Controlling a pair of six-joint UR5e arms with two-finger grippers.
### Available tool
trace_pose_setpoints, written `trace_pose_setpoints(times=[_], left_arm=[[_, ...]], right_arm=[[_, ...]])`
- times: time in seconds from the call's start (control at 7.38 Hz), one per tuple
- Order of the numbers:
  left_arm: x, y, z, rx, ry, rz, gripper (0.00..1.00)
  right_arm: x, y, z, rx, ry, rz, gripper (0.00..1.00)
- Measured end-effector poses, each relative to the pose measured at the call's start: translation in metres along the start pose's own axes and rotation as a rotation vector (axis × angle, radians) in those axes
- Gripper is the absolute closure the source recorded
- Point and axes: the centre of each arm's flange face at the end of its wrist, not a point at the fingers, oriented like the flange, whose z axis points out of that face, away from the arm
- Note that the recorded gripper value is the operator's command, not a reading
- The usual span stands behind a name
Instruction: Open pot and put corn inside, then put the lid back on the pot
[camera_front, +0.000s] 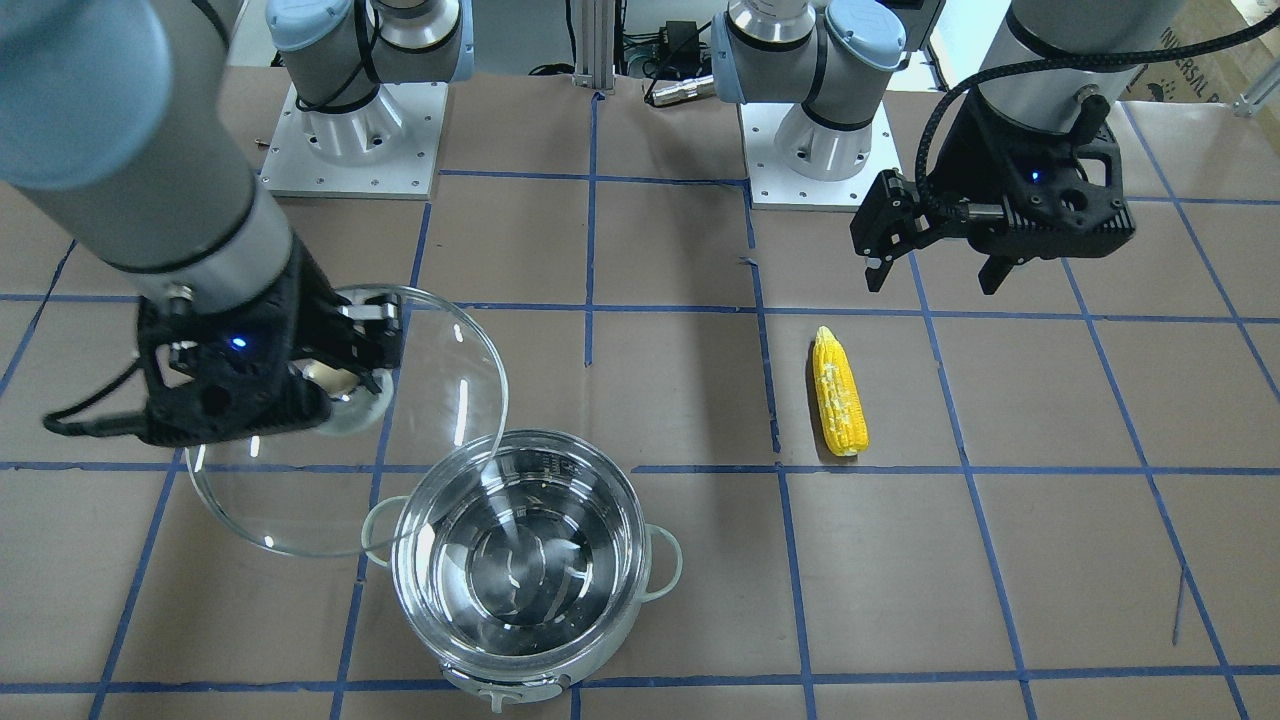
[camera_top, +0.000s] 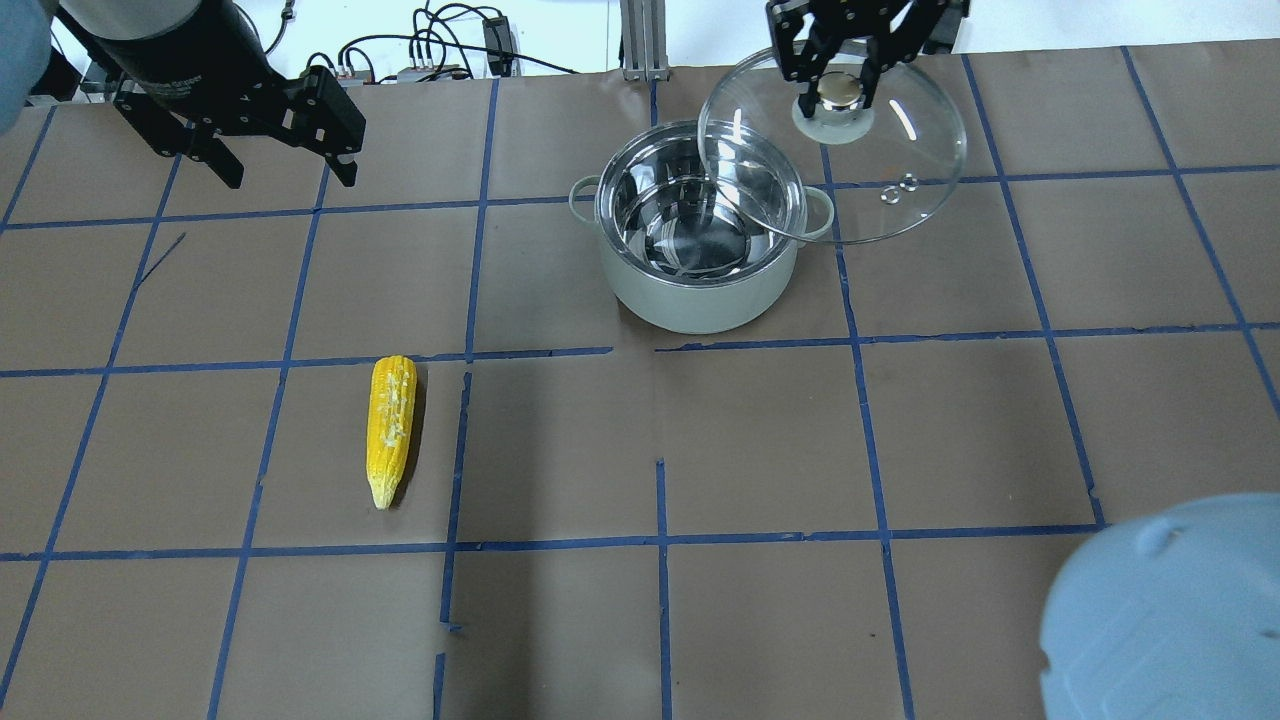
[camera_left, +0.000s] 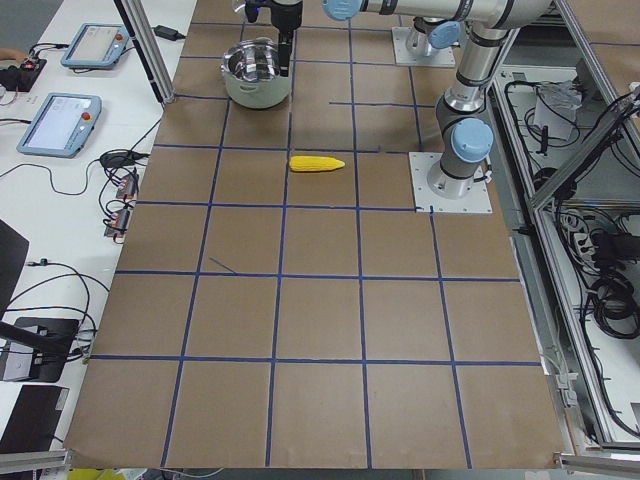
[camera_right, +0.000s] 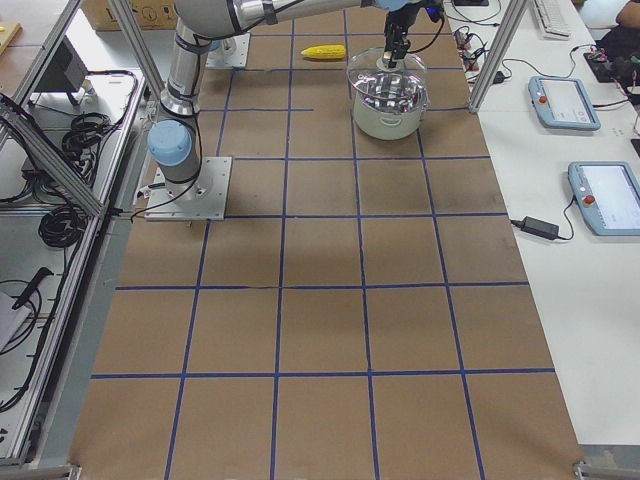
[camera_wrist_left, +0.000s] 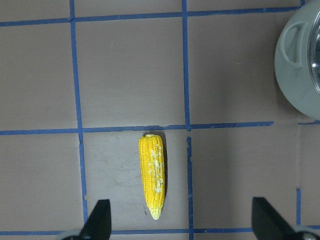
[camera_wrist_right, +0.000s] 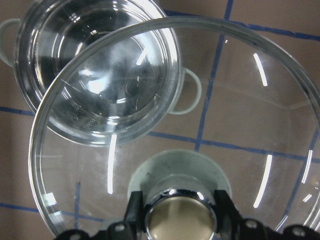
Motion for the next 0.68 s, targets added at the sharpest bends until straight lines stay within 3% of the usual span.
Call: trace_pose_setpoints(times=[0.27,0.68], left_arm=[[-0.003,0.008,0.022,-0.041,0.004,0.008,0.00],[-0.027,0.010,0.090,-0.118,0.011,-0.012,0.00]], right_arm=[[0.051,0.051,-0.031,-0.023,-0.014,0.012,0.62],[0.072,0.094,-0.007,-0.013,-0.021,0.041,0.62]])
